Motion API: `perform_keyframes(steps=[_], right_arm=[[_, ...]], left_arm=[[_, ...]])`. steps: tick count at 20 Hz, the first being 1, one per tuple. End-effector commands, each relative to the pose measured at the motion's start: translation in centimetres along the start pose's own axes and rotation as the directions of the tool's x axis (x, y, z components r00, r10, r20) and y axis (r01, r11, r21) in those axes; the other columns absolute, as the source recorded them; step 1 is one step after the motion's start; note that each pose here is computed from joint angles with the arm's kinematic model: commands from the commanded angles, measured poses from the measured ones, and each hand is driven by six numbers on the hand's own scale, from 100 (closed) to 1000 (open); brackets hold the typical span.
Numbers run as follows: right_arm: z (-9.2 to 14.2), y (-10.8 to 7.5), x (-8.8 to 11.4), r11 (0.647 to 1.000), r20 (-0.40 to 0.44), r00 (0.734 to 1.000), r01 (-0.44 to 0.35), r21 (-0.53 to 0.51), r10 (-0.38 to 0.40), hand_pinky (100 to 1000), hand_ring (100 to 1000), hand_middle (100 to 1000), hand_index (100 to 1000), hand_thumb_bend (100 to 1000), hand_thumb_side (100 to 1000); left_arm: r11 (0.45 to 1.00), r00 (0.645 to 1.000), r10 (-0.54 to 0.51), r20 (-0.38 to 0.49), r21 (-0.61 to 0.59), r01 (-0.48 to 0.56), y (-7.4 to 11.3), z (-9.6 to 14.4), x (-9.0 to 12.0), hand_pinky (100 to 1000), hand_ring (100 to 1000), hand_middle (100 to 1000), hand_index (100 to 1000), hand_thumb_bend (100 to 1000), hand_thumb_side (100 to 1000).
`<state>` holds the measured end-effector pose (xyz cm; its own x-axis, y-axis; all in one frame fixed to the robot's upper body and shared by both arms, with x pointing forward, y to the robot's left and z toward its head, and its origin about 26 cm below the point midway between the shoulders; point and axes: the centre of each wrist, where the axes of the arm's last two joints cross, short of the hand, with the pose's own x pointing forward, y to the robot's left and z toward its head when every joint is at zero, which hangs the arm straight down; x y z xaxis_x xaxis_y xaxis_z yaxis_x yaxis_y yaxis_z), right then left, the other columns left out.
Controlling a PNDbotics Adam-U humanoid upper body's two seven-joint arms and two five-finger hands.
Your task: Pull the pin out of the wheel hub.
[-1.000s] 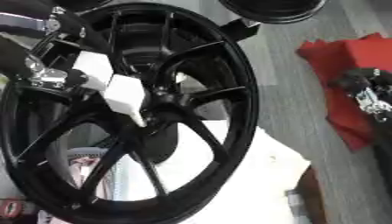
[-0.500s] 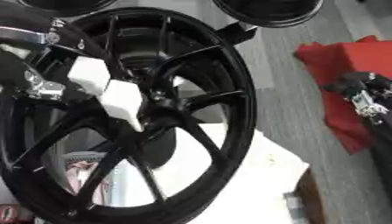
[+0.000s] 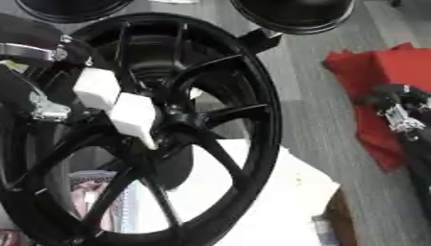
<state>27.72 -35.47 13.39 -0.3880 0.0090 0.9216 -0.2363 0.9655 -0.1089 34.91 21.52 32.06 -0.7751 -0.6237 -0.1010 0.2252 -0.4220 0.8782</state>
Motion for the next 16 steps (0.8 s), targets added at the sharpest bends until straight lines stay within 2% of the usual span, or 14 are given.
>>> perform_keyframes(steps=[1,16], right_arm=[[-0.14,-0.22,0.59,1.000,0.012,1.000,-0.017,-0.002,0.017,986,723,537,654,101,319],[-0.18,-0.18,0.54,1.000,0.009,1.000,-0.009,-0.012,0.009,986,723,536,652,100,324]], left_arm=[[1.000,0.999,-0.024,-0.033,0.007,0.024,0.51,0.90,-0.38,947,909,831,947,263,735],[0.999,0.999,-0.043,-0.008,0.000,0.043,0.46,0.45,-0.08,894,823,725,840,209,687]])
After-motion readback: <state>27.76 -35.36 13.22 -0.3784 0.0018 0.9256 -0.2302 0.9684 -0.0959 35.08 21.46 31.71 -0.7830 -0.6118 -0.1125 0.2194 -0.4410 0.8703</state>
